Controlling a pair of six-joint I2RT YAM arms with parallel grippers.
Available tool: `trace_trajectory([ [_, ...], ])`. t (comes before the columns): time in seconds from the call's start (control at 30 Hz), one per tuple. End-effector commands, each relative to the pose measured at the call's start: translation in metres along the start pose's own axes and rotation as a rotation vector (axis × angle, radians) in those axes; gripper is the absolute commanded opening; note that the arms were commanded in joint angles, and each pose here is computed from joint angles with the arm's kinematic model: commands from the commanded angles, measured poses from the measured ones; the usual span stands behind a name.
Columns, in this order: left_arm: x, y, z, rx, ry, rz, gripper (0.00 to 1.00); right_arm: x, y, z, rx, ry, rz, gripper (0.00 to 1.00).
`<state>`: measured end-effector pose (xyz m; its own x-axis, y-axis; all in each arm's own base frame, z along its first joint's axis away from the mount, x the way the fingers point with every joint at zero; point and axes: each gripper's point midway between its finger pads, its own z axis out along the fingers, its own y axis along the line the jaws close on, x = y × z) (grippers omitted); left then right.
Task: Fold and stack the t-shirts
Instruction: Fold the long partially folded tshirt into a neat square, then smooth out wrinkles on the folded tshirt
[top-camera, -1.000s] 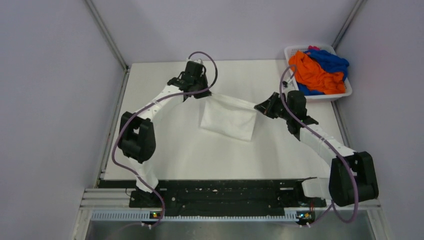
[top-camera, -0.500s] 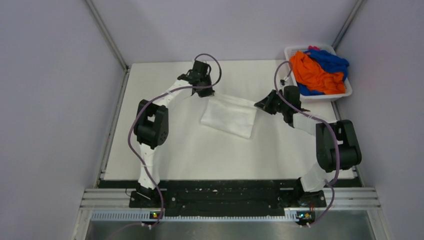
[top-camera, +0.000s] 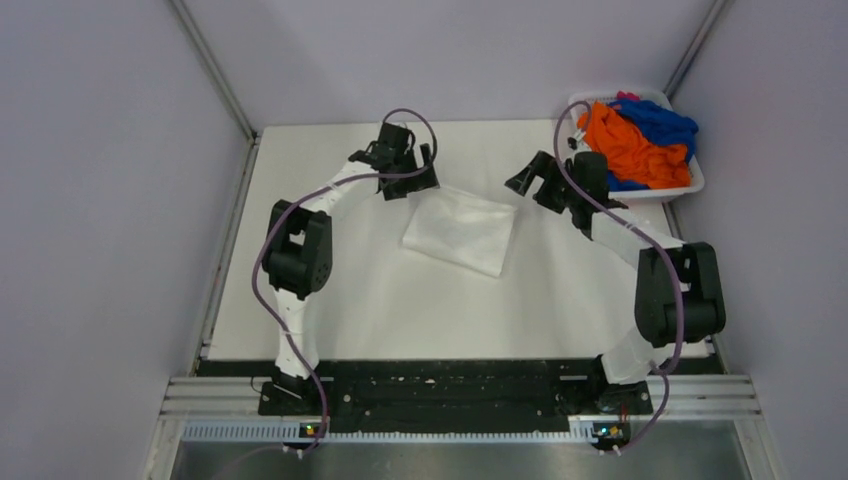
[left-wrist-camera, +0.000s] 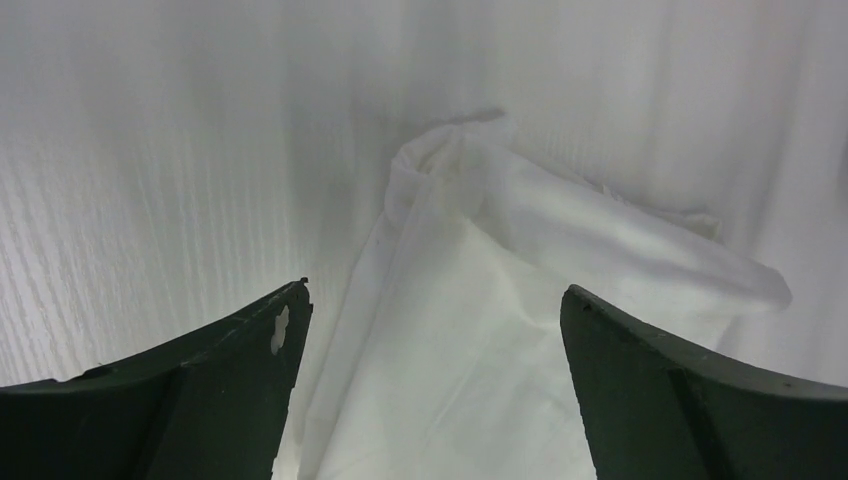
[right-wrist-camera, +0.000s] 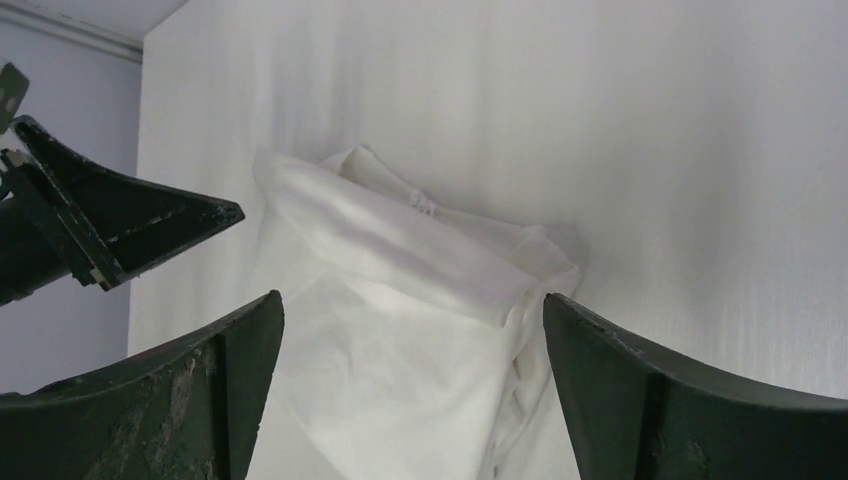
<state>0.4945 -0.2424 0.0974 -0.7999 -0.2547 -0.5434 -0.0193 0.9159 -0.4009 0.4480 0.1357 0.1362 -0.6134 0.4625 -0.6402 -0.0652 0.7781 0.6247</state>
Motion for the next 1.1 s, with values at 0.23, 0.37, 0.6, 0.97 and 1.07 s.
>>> trace_trajectory([
  [0.23, -0.007, -0.074, -0.036, 0.363, 0.002, 0.037, 0.99, 0.031, 0.077, -0.026, -0.326, 0.071, -0.032, 0.99],
  [0.37, -0.009, -0.079, -0.009, 0.372, 0.044, 0.022, 0.98, 0.032, 0.076, -0.011, -0.343, 0.102, -0.019, 0.99],
  [0.6, -0.028, -0.061, 0.033, 0.227, -0.017, -0.031, 0.96, 0.031, 0.061, 0.030, -0.300, 0.145, -0.018, 0.99],
  [0.97, 0.013, -0.010, 0.073, 0.017, 0.091, -0.101, 0.94, 0.059, -0.020, 0.099, 0.001, 0.220, 0.040, 0.99],
  [1.07, 0.020, -0.003, 0.070, -0.007, 0.102, -0.104, 0.94, 0.069, -0.032, 0.101, 0.036, 0.237, 0.065, 0.99],
])
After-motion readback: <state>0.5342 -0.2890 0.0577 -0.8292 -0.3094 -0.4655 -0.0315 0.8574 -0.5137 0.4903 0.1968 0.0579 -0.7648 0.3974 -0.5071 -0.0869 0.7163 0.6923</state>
